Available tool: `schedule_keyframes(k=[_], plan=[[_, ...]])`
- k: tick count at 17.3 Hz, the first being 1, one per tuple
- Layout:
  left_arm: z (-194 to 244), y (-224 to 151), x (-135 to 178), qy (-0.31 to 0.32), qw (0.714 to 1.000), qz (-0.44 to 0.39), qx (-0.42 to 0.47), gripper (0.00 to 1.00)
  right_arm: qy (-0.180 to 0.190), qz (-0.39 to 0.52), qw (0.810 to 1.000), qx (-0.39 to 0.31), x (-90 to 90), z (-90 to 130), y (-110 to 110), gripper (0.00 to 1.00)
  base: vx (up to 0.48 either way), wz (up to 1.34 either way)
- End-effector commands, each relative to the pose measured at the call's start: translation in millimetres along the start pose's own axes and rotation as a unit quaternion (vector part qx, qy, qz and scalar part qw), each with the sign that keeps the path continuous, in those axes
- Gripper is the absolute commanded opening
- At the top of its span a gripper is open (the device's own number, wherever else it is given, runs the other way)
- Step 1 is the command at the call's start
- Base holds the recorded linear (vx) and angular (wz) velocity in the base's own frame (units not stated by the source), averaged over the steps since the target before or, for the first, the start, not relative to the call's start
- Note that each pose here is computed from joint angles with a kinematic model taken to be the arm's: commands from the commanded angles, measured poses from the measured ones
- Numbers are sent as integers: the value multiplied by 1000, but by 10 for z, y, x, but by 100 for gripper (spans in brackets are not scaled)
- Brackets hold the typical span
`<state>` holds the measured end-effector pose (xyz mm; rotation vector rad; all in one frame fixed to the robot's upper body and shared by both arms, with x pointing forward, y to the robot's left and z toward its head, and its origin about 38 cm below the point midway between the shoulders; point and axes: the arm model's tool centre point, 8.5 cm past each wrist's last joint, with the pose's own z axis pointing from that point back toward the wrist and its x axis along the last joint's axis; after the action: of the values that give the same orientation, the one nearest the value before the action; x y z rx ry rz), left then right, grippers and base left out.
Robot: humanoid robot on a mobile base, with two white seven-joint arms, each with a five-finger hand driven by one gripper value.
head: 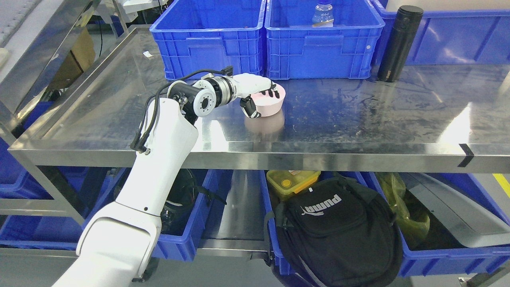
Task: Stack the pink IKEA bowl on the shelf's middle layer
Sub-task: 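Close the left hand on the rim of the pink bowl, then lift the pink bowl off the table with the left hand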
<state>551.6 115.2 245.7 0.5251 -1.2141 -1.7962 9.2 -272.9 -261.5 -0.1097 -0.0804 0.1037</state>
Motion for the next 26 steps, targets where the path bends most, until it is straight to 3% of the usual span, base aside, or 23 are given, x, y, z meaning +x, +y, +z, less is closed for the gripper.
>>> schedule_keyframes(k=[1, 16, 21, 24, 26], plan=[[-232, -63, 14, 5, 999, 11, -39, 59, 3, 1, 1000, -8, -90, 3, -101, 100, 0, 0], [-314, -268, -134, 32, 998, 1, -61, 58, 3, 1, 1000, -8, -90, 3, -101, 100, 0, 0], [-312, -269, -155, 32, 998, 5, -55, 39, 3, 1, 1000, -8, -90, 3, -101, 100, 0, 0], [-277, -247, -174, 13, 999, 5, -45, 15, 3, 1, 1000, -8, -90, 3, -101, 100, 0, 0], [-209, -173, -269, 7, 999, 27, -25, 11, 3, 1, 1000, -8, -90, 3, -101, 100, 0, 0]])
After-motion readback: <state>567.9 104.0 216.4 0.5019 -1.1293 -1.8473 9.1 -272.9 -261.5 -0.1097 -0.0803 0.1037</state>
